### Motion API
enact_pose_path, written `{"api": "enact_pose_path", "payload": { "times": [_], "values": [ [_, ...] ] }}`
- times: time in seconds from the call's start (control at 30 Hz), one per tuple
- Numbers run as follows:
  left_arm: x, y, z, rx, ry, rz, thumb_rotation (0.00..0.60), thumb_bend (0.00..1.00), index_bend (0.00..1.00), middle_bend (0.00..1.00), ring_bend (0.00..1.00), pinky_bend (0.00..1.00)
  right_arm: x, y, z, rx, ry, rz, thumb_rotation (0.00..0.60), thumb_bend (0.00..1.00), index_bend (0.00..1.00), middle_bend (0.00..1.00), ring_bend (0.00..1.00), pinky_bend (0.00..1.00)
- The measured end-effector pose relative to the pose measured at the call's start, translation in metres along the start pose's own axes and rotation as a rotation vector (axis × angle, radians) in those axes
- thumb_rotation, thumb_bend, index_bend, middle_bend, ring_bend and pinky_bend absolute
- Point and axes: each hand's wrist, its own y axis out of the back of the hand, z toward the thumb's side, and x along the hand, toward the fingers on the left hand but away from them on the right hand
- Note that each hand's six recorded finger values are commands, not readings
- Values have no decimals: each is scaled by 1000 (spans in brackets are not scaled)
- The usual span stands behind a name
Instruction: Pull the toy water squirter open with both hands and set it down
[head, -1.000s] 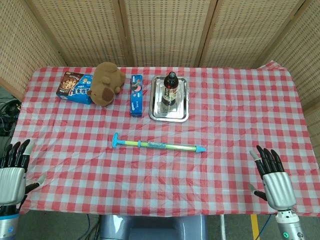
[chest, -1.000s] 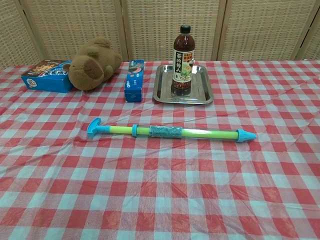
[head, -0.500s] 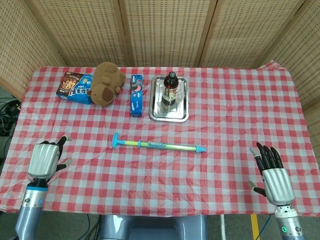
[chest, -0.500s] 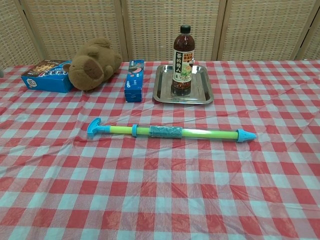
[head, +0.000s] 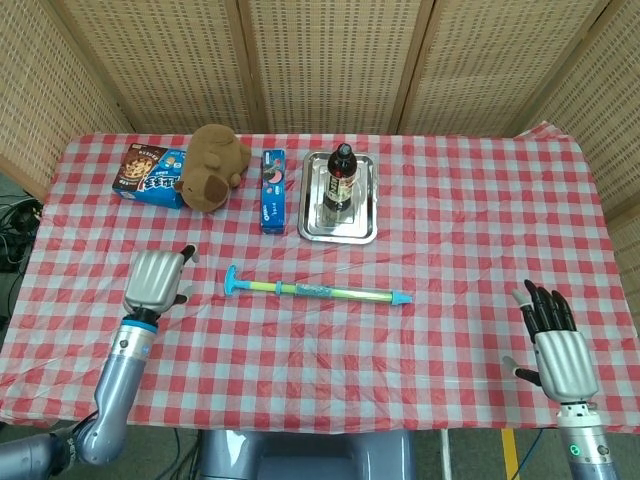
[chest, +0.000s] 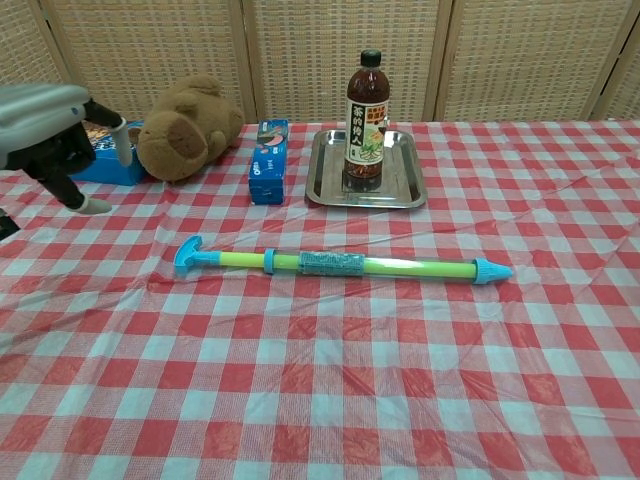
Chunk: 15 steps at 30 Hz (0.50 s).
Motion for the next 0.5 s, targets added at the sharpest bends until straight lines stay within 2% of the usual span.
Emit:
{"api": "enact_pose_path", "payload": {
  "times": [0.27,0.5],
  "values": [
    [33,-16,32,26,-17,-93,600,223,396,881,797,676,-4,-1,-7,-12,-22,5,600,128,0,0,0,0],
    [57,-42,63,50,-25,-188,600,229,400,881,797,676,-7,-5,-11,-18,-29,22,600,127,0,0,0,0]
  ]
}}
